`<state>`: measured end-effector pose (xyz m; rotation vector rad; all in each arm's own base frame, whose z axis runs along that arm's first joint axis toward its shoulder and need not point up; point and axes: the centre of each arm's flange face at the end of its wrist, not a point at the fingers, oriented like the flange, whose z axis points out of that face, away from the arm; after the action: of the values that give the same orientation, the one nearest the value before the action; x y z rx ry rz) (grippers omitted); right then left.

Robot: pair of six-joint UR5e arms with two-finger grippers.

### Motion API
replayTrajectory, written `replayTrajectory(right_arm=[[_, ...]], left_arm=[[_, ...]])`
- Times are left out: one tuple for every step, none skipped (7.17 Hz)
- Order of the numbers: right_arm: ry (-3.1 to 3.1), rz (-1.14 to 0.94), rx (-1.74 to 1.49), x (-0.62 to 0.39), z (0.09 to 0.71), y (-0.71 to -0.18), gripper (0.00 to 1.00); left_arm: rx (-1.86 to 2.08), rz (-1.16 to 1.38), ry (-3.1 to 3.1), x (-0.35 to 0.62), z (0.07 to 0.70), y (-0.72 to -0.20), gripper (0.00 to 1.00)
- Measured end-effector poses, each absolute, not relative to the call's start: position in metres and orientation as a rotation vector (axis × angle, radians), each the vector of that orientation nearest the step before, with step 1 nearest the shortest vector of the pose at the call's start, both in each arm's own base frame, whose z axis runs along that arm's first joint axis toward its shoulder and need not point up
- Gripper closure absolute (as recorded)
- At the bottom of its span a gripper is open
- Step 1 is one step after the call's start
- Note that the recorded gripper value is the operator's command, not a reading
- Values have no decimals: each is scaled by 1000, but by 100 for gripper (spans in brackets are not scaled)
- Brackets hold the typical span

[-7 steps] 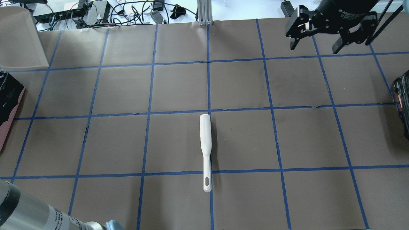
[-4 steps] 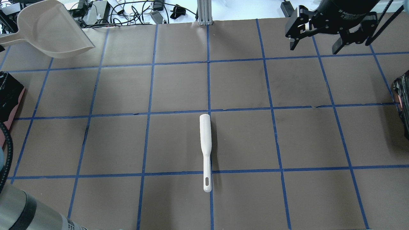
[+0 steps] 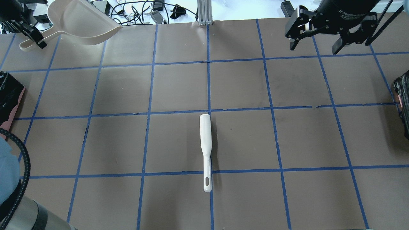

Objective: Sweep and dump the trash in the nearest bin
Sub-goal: 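Carry the empty dustpan back over the table center with left gripper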

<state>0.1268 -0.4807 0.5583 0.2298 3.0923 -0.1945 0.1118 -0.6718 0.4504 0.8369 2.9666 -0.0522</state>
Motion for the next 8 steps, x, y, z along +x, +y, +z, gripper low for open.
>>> replayTrajectory(right_arm=[[3092, -195, 229, 127, 558, -481, 0], [3092, -194, 229, 127, 558, -481, 0], [3093, -193, 230, 127, 558, -481, 0], [3092, -194, 230, 127, 558, -481, 0], [3092, -193, 230, 127, 558, -481, 0], [3093, -194, 230, 127, 558, -481, 0], [3094, -192, 229, 127, 557, -481, 0], [3096, -191, 229, 126, 557, -481, 0]], left_arm=[[669, -48, 3019, 74, 448, -676, 100], [480, -31, 3066, 26, 442, -679, 100], [287, -8, 3101, -27, 434, -680, 100], [126, -2, 3136, -78, 428, -678, 100], [9, -2, 3181, -128, 425, -674, 100], [-70, -3, 3220, -177, 423, -667, 100], [-87, -3, 3239, -222, 418, -660, 100], [-74, -6, 3253, -258, 408, -654, 100]])
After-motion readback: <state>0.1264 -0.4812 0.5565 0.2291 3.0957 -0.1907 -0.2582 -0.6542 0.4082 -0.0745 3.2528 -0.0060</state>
